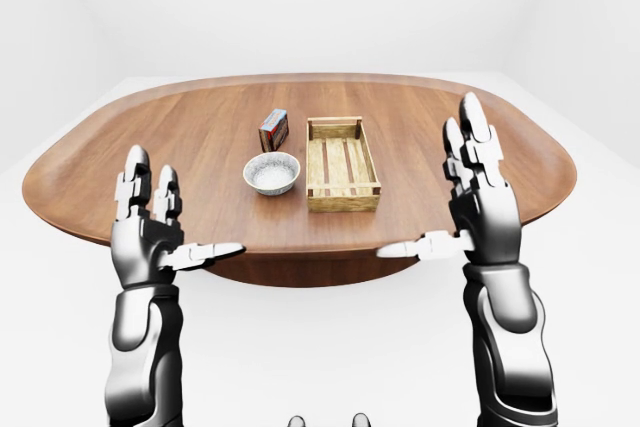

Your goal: Pick up the bowl on the left and put it in the tray.

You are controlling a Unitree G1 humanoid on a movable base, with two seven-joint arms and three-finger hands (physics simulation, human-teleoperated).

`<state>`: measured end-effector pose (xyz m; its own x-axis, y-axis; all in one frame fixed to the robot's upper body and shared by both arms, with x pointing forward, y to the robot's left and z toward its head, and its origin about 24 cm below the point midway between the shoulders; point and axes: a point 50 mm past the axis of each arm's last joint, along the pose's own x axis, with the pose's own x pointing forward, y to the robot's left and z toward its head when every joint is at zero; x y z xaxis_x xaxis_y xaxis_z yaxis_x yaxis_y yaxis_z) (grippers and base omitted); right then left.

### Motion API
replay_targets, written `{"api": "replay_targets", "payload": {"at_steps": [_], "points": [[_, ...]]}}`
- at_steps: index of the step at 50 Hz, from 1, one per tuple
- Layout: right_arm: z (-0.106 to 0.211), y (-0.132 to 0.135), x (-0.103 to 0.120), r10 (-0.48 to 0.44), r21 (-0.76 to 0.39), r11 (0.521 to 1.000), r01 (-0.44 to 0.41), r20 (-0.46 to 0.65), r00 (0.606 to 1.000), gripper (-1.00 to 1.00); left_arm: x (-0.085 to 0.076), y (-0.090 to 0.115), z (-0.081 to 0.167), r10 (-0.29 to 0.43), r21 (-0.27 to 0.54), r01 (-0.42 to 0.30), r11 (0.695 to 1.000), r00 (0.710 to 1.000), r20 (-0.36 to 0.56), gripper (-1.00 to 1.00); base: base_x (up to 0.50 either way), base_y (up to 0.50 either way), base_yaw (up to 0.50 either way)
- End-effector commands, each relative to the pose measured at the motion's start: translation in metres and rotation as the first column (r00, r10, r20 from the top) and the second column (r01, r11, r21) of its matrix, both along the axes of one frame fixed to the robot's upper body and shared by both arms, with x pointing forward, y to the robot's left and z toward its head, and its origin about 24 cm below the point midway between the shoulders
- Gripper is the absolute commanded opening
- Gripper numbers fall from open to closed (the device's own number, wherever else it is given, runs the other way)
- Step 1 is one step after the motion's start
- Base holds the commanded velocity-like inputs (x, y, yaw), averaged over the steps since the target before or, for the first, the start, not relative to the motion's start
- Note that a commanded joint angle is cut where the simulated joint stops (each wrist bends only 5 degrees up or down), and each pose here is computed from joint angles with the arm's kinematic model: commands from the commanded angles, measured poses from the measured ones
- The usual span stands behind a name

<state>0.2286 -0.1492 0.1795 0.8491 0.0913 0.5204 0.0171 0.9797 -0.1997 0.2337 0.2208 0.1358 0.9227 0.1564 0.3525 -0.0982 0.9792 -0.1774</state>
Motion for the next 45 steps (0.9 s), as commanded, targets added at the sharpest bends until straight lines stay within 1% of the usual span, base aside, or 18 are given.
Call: {"api": "replay_targets", "payload": {"at_steps": [1, 9, 14, 22, 24, 25, 28, 32, 36, 41, 45], "points": [[0.0189, 0.0007, -0.0048, 0.005, -0.023, 1.000, -0.003, 0.090, 0.996, 1.00, -0.0010, 0.0035, 0.0035, 0.011, -0.006, -0.011, 1.000, 1.000, 0.016, 1.00, 0.00, 0.00, 0.00], [0.0190, 0.0018, -0.0026, 0.007, -0.043, 0.999, -0.003, 0.089, 0.996, 1.00, -0.0008, 0.0049, 0.0038, 0.014, -0.010, -0.013, 1.000, 1.000, 0.017, 1.00, 0.00, 0.03, 0.00], [0.0188, 0.0037, -0.0012, 0.009, -0.060, 0.998, -0.004, 0.086, 0.996, 1.00, 0.0009, 0.0046, 0.0013, 0.008, -0.008, -0.008, 1.000, 1.000, 0.005, 1.00, 0.00, 0.48, 0.00], [0.0193, 0.0038, -0.0005, 0.011, -0.059, 0.998, -0.005, 0.087, 0.996, 1.00, -0.0015, 0.0065, 0.0060, 0.016, -0.009, -0.016, 1.000, 1.000, 0.026, 1.00, 0.00, 0.50, 0.00], [0.0189, 0.0040, -0.0005, 0.020, -0.050, 0.999, -0.015, 0.085, 0.996, 1.00, -0.0013, 0.0070, 0.0057, 0.016, -0.012, -0.016, 1.000, 1.000, 0.026, 1.00, 0.00, 0.50, 0.00], [0.0181, 0.0047, -0.0008, 0.039, -0.038, 0.999, -0.036, 0.079, 0.996, 1.00, -0.0008, 0.0069, 0.0052, 0.017, -0.011, -0.017, 1.000, 1.000, 0.023, 1.00, 0.00, 0.50, 0.00], [0.0192, 0.0074, -0.0034, 0.068, -0.032, 0.997, -0.066, 0.085, 0.994, 1.00, 0.0001, 0.0066, 0.0045, 0.015, -0.008, -0.015, 1.000, 1.000, 0.019, 1.00, 0.39, 0.39, 0.00], [0.0187, 0.0067, -0.0027, 0.064, -0.026, 0.998, -0.062, 0.083, 0.995, 1.00, -0.0001, 0.0069, 0.0049, 0.017, -0.009, -0.017, 1.000, 1.000, 0.020, 1.00, 0.50, 0.11, 0.00], [0.0136, 0.0047, -0.0016, 0.060, -0.009, 0.998, -0.060, 0.058, 0.996, 1.00, -0.0002, 0.0076, 0.0047, 0.018, -0.010, -0.018, 1.000, 1.000, 0.020, 1.00, 0.50, 0.10, 0.00], [0.0104, 0.0051, -0.0035, 0.065, -0.013, 0.998, -0.064, 0.044, 0.997, 1.00, 0.0036, 0.0063, -0.0012, 0.010, -0.011, -0.011, 1.000, 1.000, -0.007, 1.00, 0.50, 0.10, 0.00], [0.0124, 0.0022, -0.0050, 0.060, -0.009, 0.998, -0.060, 0.054, 0.997, 1.00, 0.0000, 0.0059, 0.0032, 0.012, -0.007, -0.012, 1.000, 1.000, 0.013, 1.00, 0.50, 0.10, 0.00]]}}
